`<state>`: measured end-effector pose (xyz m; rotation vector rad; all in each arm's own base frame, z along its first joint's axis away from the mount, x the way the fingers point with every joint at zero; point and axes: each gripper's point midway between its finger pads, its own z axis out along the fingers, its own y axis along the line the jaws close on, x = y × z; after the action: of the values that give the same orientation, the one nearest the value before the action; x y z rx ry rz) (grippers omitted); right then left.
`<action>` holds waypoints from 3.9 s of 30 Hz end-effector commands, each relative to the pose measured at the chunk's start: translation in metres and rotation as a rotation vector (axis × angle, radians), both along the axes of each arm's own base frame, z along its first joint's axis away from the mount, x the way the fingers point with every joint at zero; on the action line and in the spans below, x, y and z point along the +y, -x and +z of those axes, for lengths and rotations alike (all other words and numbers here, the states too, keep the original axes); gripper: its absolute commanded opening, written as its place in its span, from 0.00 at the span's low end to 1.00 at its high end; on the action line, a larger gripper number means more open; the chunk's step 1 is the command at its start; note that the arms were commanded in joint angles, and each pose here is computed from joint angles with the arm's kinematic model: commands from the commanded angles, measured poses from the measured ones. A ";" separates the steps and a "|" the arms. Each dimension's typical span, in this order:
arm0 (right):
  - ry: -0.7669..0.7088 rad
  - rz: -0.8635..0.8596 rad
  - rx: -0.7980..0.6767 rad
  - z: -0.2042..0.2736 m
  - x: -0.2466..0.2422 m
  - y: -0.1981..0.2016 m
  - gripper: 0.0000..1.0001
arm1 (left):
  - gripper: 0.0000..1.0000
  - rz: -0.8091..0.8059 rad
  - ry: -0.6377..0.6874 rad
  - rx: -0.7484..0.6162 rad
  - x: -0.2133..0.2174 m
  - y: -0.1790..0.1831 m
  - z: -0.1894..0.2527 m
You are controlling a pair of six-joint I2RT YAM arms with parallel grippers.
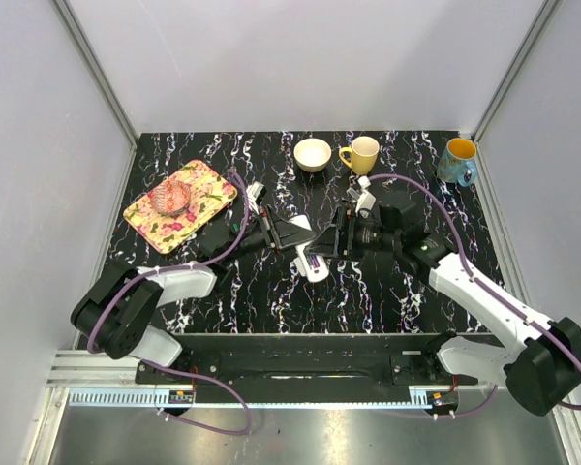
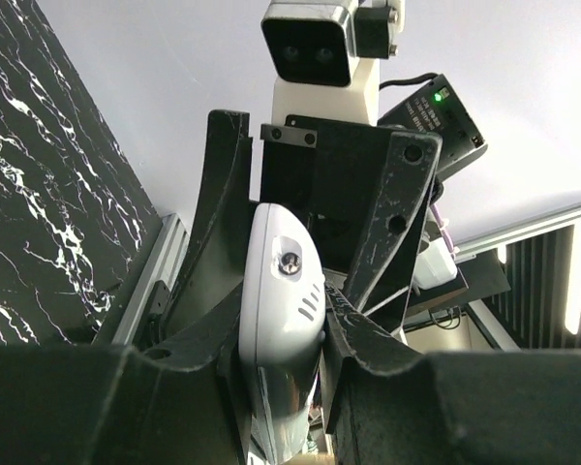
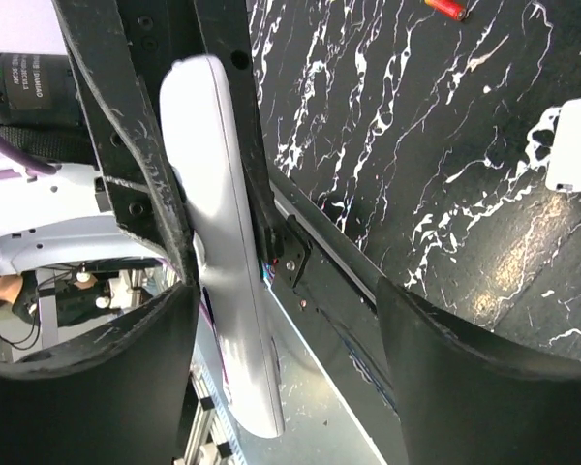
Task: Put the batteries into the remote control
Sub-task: Load the battery into the remote control, then pick up the battery cover at the center of the board, then load the battery cover into the remote control.
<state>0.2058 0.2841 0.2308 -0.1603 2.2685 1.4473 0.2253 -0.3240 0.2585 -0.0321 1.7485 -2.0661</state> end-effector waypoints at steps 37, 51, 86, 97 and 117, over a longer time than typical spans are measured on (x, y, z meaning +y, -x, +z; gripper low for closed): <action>0.852 0.055 -0.140 -0.166 0.010 -0.079 0.68 | 0.00 0.271 -0.141 -0.131 0.097 0.032 -0.022; 0.936 0.096 -0.151 -0.195 0.025 -0.083 0.66 | 0.00 0.258 -0.142 -0.142 0.096 0.034 -0.026; 1.043 -0.003 -0.099 -0.190 -0.013 -0.061 0.03 | 0.00 0.279 -0.153 -0.134 0.093 0.021 -0.027; 0.875 -0.107 -0.103 -0.055 -0.054 -0.009 0.00 | 0.00 0.315 -0.053 -0.043 0.070 -0.021 -0.021; 0.800 0.095 -0.062 -0.010 -0.024 0.010 0.00 | 0.00 0.291 -0.043 0.029 0.010 -0.044 -0.036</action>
<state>0.1992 0.2518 0.2132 -0.4795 2.6696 0.4473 0.2580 -0.3095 0.1933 -0.3290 1.8040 -1.8432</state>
